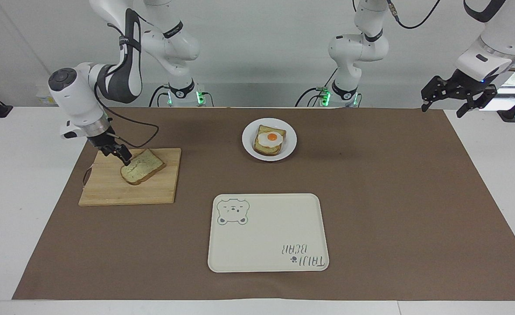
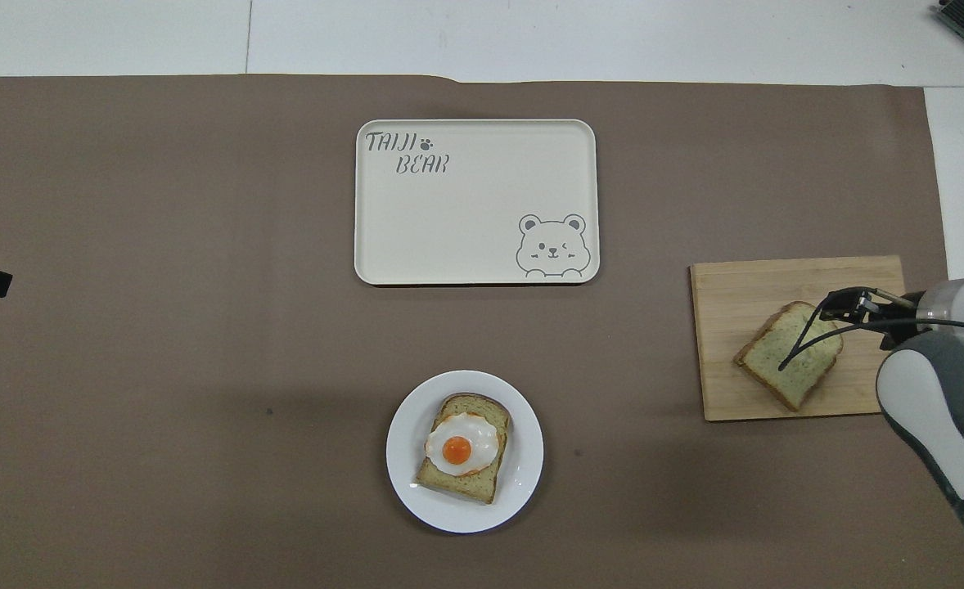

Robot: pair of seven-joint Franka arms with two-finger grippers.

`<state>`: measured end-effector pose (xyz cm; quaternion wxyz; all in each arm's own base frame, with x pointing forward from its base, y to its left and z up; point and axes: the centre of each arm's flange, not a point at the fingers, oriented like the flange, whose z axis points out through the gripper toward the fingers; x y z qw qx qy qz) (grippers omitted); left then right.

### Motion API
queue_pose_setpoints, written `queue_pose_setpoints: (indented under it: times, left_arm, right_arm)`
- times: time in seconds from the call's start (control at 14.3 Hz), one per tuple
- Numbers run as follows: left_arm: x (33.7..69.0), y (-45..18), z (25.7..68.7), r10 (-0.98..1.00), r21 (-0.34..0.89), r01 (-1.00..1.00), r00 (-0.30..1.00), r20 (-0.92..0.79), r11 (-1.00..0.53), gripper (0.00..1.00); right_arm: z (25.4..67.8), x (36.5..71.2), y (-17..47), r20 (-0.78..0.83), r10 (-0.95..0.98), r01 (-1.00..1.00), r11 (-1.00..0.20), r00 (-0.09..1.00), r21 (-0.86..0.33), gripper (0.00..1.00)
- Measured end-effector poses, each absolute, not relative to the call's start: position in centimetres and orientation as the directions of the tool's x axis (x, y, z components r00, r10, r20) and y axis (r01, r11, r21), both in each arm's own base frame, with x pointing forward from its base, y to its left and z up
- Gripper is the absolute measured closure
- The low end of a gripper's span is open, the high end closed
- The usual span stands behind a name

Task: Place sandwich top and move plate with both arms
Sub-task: 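Grasp the green-spread bread slice with the right gripper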

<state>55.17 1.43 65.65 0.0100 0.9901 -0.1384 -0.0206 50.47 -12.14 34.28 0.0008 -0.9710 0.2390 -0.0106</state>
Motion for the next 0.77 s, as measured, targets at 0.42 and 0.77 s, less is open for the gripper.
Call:
queue_pose_setpoints:
  times: [0.42, 0.77]
  left_arm:
    - [55.2, 1.4, 65.6, -0.274, 0.025, -0.274, 0.961, -0.038, -0.961, 0.0]
    - [55.2, 1.3, 65.6, -0.277, 0.025, -0.276, 0.96, -0.038, -0.961, 0.0]
  right_arm:
    - [31.4, 49.6, -13.7, -0.034, -0.474, -0.475, -0.88, 0.88, 0.005, 0.25]
    - [30.4, 50.1, -13.4, -0.033, -0.477, -0.477, -0.879, 0.879, -0.007, 0.61]
